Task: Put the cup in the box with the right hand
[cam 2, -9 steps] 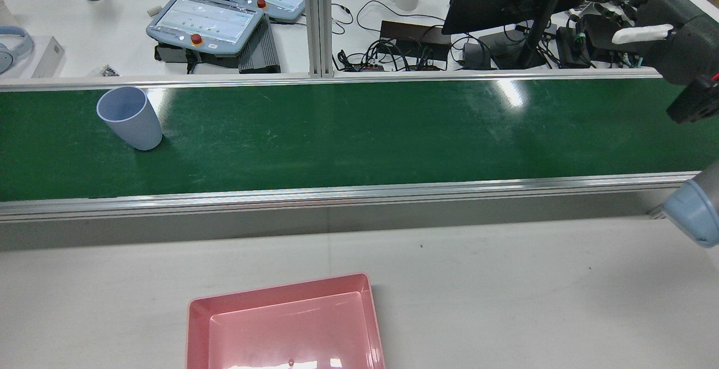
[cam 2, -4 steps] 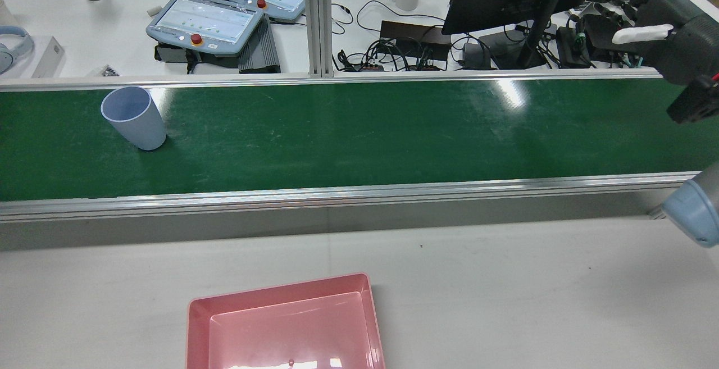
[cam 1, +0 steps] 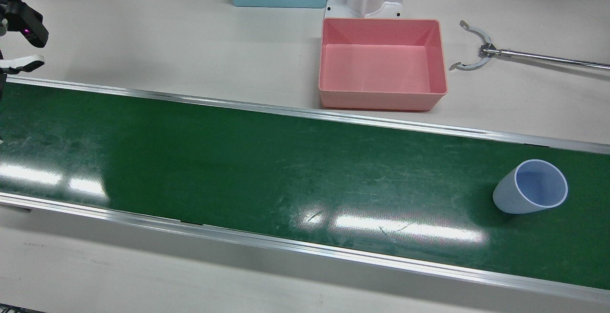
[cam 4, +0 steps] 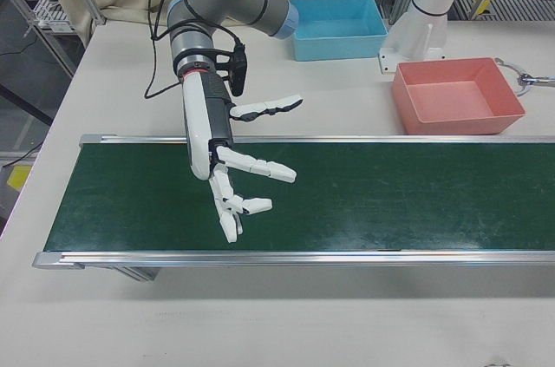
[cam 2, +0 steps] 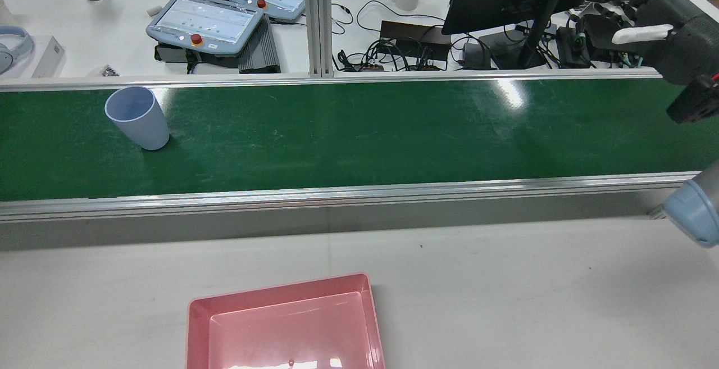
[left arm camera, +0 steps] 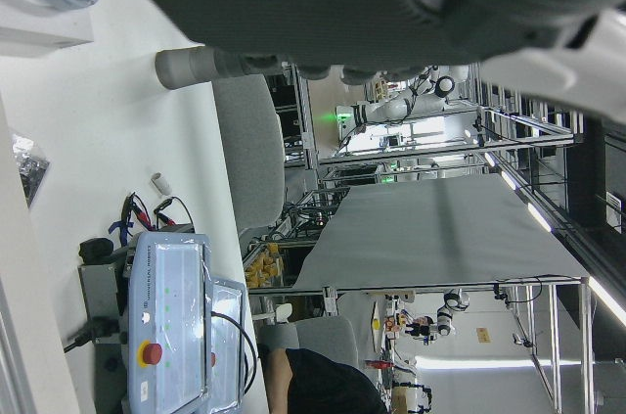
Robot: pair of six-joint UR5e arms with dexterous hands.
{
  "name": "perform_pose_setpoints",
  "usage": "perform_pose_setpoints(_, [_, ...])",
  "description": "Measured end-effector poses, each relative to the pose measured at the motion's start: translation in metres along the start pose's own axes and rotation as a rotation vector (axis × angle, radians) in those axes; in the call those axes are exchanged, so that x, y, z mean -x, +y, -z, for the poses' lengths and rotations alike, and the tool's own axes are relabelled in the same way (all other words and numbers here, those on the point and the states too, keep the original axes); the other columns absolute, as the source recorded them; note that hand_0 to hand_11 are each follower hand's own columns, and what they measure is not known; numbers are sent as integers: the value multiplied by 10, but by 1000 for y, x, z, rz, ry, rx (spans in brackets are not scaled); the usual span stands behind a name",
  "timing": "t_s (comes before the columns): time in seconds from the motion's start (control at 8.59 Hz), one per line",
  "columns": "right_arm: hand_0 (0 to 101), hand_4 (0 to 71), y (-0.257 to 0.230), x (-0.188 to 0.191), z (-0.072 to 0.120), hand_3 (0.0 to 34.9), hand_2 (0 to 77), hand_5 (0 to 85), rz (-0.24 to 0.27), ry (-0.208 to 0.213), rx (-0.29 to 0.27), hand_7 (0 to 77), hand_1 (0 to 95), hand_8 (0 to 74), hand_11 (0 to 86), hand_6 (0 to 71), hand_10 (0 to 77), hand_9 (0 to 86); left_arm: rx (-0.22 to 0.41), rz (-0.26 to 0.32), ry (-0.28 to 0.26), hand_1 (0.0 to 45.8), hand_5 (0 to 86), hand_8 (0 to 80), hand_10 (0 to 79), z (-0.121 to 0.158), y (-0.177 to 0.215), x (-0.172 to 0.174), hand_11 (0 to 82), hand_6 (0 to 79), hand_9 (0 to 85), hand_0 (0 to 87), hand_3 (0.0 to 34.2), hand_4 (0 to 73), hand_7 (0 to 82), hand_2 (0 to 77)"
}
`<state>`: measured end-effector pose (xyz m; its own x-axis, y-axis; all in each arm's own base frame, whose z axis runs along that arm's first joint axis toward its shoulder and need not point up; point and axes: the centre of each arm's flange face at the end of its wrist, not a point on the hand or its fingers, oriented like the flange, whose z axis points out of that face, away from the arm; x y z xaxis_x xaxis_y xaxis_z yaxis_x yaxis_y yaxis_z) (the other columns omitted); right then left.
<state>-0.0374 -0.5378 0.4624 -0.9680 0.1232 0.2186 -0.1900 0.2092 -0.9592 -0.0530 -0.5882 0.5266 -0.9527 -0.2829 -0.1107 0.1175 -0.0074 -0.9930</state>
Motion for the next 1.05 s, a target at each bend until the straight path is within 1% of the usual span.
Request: perform_pose_setpoints(1.05, [563, 349, 0, -1, -1, 0, 5, 49, 0, 1, -1, 447, 131, 5, 109, 93, 60, 87, 0, 1, 0, 5, 0, 0, 0, 0, 0, 0, 0, 0, 5, 0, 0, 0, 0, 5])
